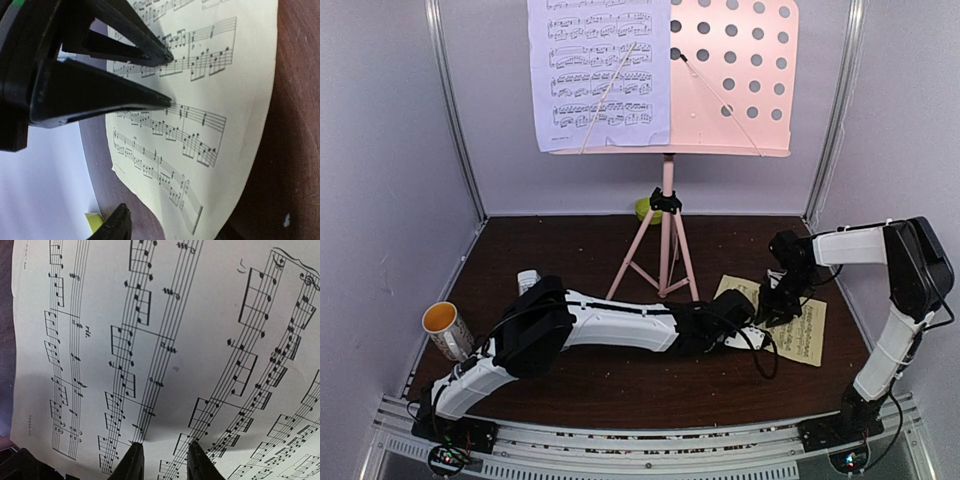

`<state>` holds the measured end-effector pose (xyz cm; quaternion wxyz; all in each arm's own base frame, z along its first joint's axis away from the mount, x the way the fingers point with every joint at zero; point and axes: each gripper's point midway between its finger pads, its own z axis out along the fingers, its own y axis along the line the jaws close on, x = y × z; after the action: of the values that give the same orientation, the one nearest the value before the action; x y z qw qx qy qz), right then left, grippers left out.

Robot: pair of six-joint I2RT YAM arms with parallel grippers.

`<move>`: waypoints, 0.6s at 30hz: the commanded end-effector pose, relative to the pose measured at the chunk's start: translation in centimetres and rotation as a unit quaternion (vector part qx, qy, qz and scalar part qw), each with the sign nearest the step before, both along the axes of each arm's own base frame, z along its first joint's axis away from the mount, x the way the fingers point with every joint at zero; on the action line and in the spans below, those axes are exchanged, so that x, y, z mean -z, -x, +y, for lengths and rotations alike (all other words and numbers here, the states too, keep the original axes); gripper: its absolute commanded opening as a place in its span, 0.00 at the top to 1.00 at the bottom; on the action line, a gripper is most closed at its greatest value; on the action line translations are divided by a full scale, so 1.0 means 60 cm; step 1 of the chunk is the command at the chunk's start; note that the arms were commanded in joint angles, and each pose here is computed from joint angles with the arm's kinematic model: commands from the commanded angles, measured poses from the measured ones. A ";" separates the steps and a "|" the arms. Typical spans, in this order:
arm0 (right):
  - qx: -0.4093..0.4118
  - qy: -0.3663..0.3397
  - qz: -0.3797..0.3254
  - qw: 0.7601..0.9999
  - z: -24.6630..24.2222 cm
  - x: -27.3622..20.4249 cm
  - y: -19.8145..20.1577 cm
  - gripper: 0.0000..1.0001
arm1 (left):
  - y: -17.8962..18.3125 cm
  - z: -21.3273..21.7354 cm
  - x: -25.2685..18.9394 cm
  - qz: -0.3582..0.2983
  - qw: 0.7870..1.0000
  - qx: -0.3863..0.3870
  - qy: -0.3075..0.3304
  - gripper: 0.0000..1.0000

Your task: Set up the instrument practice props

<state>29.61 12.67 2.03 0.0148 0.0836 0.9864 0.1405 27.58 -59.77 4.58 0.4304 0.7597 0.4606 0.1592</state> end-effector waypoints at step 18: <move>0.043 -0.074 -0.205 0.975 -0.034 -0.307 -0.085 0.47 | 0.039 -0.060 -0.221 0.059 0.982 0.042 0.174 1.00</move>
<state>33.31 12.24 14.52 0.1500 0.0860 0.9624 0.2094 25.58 -62.76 7.62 0.4660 0.7585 0.4512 0.0629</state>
